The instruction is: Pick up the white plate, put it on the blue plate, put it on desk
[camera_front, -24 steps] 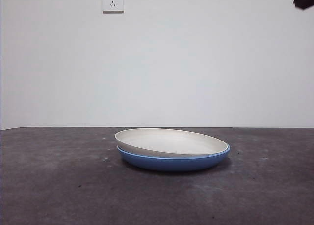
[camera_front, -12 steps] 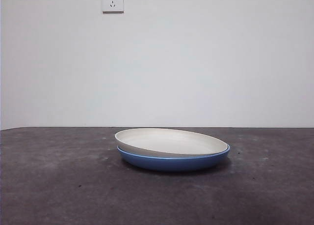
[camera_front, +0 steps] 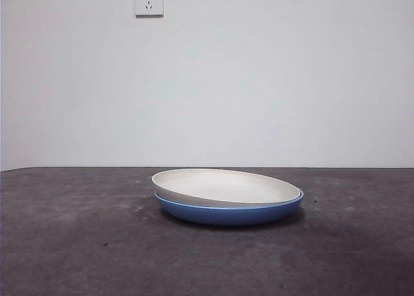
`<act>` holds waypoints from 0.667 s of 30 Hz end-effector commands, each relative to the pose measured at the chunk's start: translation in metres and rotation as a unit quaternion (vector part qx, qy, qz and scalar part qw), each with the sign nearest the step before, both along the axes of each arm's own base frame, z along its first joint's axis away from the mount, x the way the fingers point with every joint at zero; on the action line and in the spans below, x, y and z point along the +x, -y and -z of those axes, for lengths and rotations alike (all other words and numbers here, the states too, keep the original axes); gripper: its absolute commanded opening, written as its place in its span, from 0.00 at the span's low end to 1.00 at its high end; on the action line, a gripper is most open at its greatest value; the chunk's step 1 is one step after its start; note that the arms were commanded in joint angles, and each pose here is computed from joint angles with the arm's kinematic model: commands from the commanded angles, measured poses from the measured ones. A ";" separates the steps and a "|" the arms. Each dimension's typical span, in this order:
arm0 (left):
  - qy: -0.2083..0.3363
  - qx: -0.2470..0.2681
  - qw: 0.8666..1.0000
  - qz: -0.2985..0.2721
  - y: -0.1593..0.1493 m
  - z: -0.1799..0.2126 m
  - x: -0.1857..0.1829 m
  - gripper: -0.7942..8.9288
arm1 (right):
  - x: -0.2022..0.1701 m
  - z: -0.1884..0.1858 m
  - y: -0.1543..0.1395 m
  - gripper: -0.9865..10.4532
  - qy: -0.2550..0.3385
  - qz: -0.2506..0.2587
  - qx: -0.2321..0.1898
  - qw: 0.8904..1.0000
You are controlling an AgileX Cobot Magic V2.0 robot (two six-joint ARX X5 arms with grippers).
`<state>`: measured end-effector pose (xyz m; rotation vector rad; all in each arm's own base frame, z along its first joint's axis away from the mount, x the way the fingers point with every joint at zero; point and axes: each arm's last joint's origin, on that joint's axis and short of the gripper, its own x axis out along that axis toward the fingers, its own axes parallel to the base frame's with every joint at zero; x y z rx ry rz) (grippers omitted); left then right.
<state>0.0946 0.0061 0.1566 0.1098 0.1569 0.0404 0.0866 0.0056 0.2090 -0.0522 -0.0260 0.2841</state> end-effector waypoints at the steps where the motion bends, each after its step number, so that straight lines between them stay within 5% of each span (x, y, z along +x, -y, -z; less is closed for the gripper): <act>1: -0.012 -0.002 1.000 -0.003 0.000 0.007 0.001 0.09 | 0.002 0.014 0.001 0.09 -0.003 0.007 0.004 1.000; 12: -0.012 -0.002 1.000 -0.003 0.000 0.007 0.001 0.09 | 0.008 0.058 0.001 0.09 -0.095 0.009 0.028 0.995; 20: -0.012 -0.002 1.000 -0.003 0.000 0.007 0.001 0.09 | 0.009 0.057 0.001 0.09 -0.096 0.010 0.044 0.994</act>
